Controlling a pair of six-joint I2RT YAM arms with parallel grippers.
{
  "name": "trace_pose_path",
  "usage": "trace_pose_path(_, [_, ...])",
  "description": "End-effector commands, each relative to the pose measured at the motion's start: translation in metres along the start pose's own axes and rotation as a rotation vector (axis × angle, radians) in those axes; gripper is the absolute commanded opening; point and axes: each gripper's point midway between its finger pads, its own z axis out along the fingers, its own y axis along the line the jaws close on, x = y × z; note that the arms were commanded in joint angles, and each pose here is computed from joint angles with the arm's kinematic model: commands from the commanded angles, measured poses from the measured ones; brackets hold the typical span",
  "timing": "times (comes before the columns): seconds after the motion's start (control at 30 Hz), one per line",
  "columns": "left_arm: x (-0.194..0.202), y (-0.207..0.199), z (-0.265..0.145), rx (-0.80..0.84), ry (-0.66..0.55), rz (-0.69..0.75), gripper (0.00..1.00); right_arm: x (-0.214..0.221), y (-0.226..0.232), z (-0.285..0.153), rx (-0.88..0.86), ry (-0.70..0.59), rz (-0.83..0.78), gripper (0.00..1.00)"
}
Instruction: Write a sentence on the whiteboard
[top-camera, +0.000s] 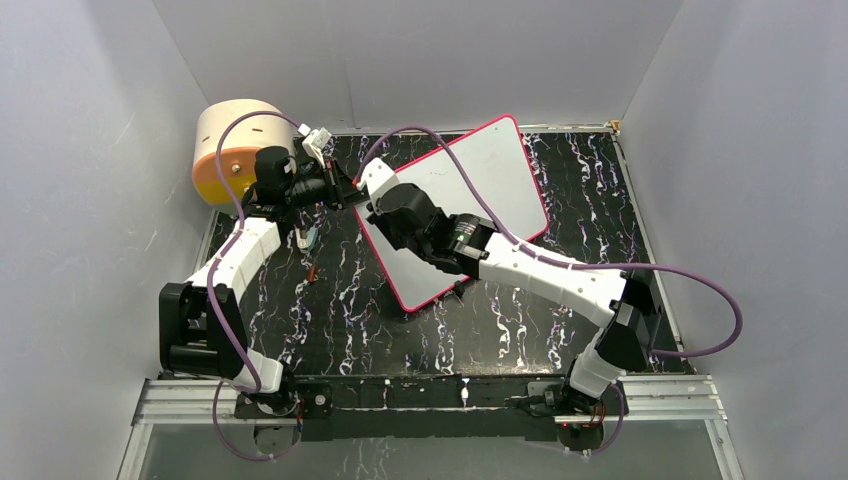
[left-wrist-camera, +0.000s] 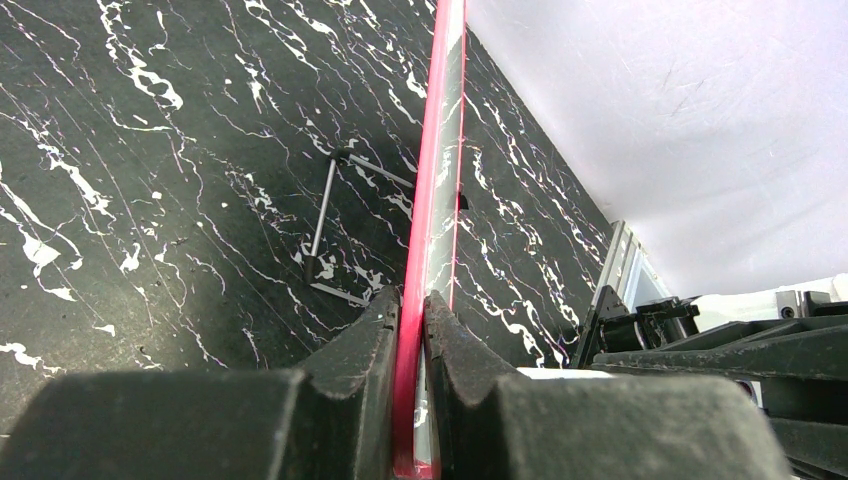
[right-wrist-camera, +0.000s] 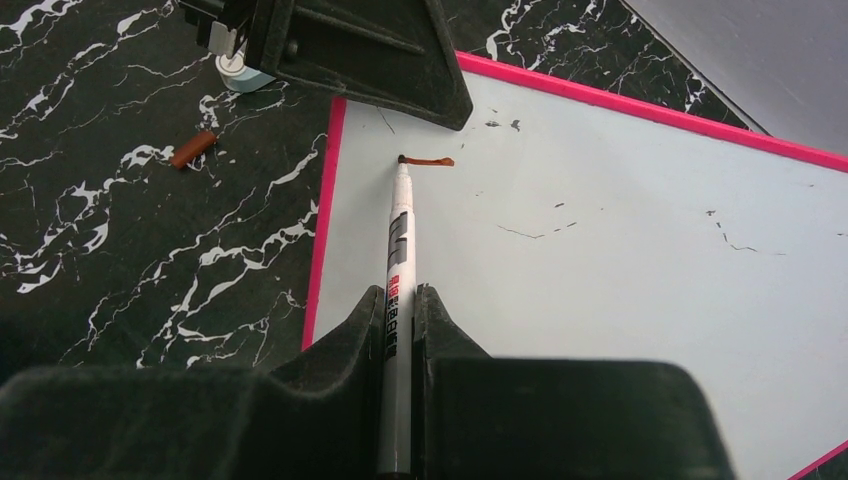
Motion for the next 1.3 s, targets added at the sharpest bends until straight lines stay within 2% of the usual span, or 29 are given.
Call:
trace_pose_path(0.0, [-0.001,0.001,-0.003,-0.046,0.002,0.020,0.00,-0.018,-0.004,-0.002,0.014,-0.041,0.009,0.00])
trace_pose_path(0.43, [-0.001,0.001,-0.003,-0.046,0.003,0.020,0.00,-0.007,-0.004,-0.001,0.021,0.008,-0.011,0.00])
trace_pose_path(1.03, [0.000,0.003,-0.002,-0.048,0.005,0.017,0.00,0.031,0.002,-0.008,-0.016,0.156,-0.015,0.00])
trace_pose_path(1.27, [0.000,0.002,-0.002,-0.047,0.004,0.019,0.00,0.020,-0.003,-0.014,0.001,0.099,0.009,0.00])
